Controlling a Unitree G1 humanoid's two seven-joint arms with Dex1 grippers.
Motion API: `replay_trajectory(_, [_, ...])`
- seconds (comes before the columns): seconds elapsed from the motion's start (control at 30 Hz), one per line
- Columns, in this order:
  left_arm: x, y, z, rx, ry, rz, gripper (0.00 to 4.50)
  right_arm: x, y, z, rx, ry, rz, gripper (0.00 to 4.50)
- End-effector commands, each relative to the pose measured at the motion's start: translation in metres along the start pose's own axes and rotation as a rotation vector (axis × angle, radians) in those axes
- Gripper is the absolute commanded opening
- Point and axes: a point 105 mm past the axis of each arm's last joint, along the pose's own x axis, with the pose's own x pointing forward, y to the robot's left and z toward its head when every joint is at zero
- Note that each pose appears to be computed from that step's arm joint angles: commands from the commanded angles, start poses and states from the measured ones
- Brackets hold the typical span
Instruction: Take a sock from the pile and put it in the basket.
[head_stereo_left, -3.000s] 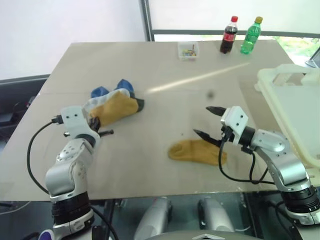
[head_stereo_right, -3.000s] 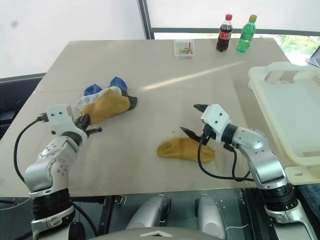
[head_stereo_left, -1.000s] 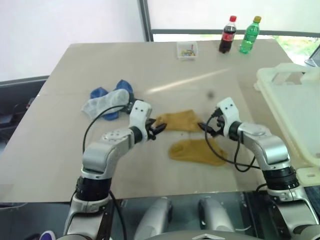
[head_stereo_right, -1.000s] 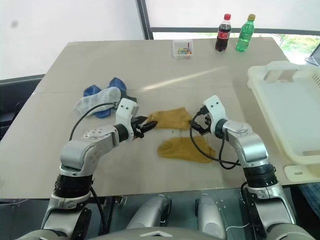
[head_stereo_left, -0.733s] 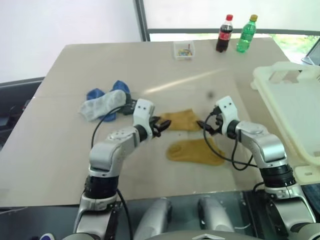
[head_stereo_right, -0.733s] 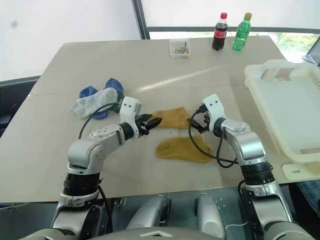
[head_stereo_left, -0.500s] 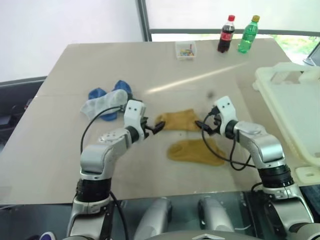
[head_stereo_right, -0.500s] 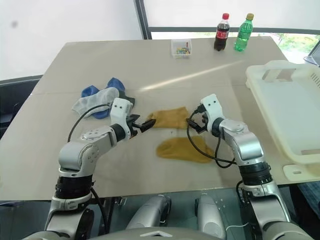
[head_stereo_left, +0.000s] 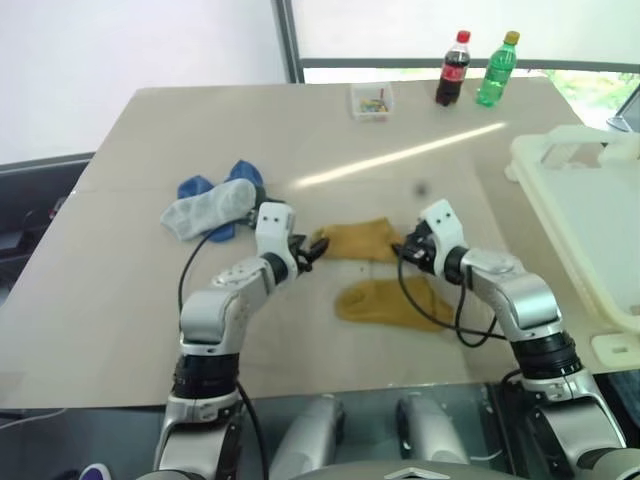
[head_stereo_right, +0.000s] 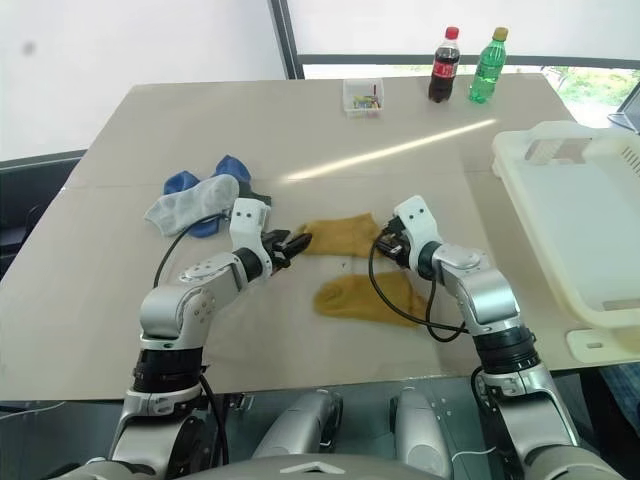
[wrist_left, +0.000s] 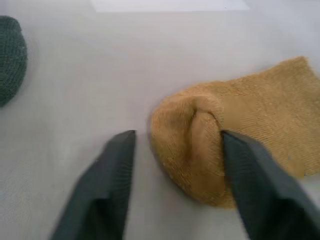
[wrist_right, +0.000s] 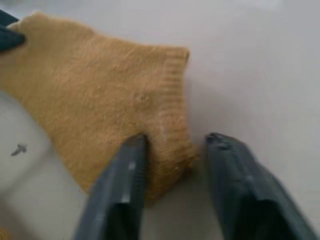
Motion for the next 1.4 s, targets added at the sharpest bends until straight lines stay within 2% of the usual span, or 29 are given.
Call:
replay_trajectory(0.03, [0.003, -0.006, -0.006, -0.041, 0.018, -0.036, 0.88, -0.003, -0.003, 0.004, -0.057, -0.013, -0.008, 0.01])
replay_trajectory(0.1, [0.004, -0.009, -0.003, -0.072, 0.003, -0.05, 0.04, -0.004, -0.006, 0.006, -0.067, -0.02, -0.017, 0.0])
replay_trajectory(0.3, [-0.005, -0.024, 0.022, -0.238, -0.102, -0.192, 0.04, -0.02, -0.003, 0.027, -0.07, -0.111, 0.023, 0.0])
replay_trajectory(0.4, [-0.02, -0.035, 0.028, -0.283, -0.097, -0.298, 0.04, -0.038, 0.003, 0.036, -0.057, -0.133, 0.076, 0.0])
replay_trajectory(0.53, [-0.04, -0.047, 0.02, -0.268, -0.013, -0.408, 0.04, -0.067, 0.014, 0.035, -0.057, -0.105, 0.14, 0.0])
replay_trajectory(0.8, [-0.066, -0.069, 0.002, -0.224, 0.129, -0.534, 0.04, -0.111, 0.034, 0.009, -0.044, 0.024, 0.19, 0.0])
replay_trajectory(1.1, [-0.07, -0.074, -0.018, -0.176, 0.223, -0.539, 0.04, -0.122, 0.035, -0.008, -0.011, 0.075, 0.126, 0.0])
replay_trajectory(1.4, [-0.066, -0.07, -0.017, -0.157, 0.225, -0.524, 0.04, -0.128, 0.033, -0.015, 0.005, 0.087, 0.098, 0.0])
